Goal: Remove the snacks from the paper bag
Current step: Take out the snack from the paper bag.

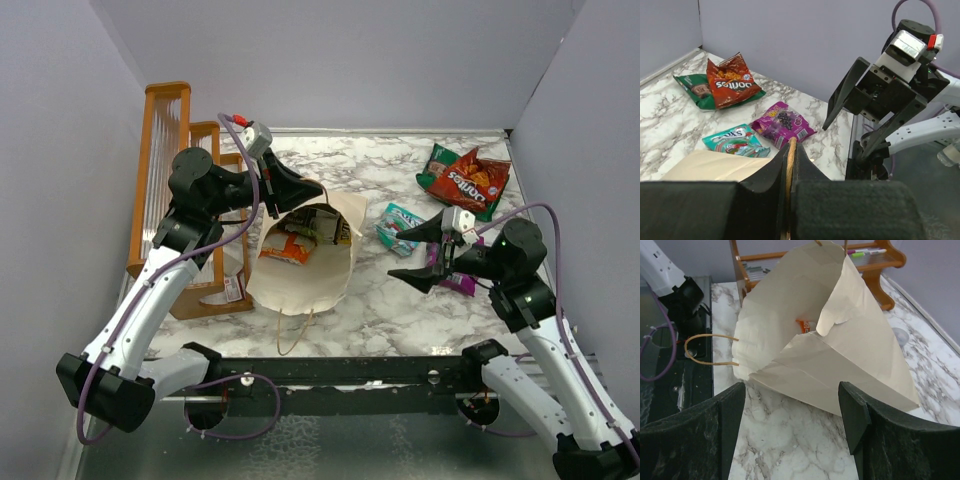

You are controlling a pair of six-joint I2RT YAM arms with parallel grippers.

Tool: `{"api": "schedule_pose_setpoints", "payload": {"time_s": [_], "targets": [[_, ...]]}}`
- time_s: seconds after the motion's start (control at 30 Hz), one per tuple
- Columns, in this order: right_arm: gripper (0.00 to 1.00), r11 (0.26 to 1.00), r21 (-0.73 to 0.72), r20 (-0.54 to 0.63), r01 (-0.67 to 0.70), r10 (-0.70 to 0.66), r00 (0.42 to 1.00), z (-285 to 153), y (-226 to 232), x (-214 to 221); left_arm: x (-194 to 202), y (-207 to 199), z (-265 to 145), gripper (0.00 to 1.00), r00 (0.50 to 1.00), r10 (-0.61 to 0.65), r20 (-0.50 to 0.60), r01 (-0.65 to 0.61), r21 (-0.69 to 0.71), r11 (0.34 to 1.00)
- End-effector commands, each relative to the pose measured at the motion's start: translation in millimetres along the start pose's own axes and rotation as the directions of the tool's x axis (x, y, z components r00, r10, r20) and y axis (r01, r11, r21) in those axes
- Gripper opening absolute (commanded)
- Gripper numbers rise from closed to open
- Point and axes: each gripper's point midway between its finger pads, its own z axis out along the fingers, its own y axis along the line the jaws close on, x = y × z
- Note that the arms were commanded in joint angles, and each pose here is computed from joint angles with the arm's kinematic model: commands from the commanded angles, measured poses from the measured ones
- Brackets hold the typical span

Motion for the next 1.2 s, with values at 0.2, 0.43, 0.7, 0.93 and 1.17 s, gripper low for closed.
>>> {"api": "schedule_pose_setpoints", "payload": {"time_s": [0.2, 0.43, 0.7, 0.93, 1.17], "targets": [[0.74, 0.989, -0.113, 0.043, 0.093, -0.088, 0.995, 32, 21, -29, -17, 5, -8, 0.00, 0.994, -0.079, 0.069, 0.088, -0.131, 0.988], [0.68, 0.982, -0.084, -0.057, 0.171, -0.176, 0.983, 92, 48, -16, -16, 28, -16, 0.00, 0.988, -0.124, 0.094, 0.147, -0.289, 0.946], [0.68, 0.894, 0.065, -0.274, 0.444, -0.412, 0.869, 146, 51, 4, -20, 13, -21, 0.00, 0.986, -0.127, 0.105, 0.151, -0.254, 0.955], [0.67, 0.806, 0.144, -0.441, 0.575, -0.468, 0.766, 169, 18, 27, -28, 3, -26, 0.00, 0.984, -0.120, 0.128, 0.148, -0.242, 0.959], [0.71, 0.680, 0.242, -0.610, 0.692, -0.448, 0.654, 182, -18, 47, -31, 0, -27, 0.00, 0.980, -0.124, 0.153, 0.158, -0.234, 0.959]]}}
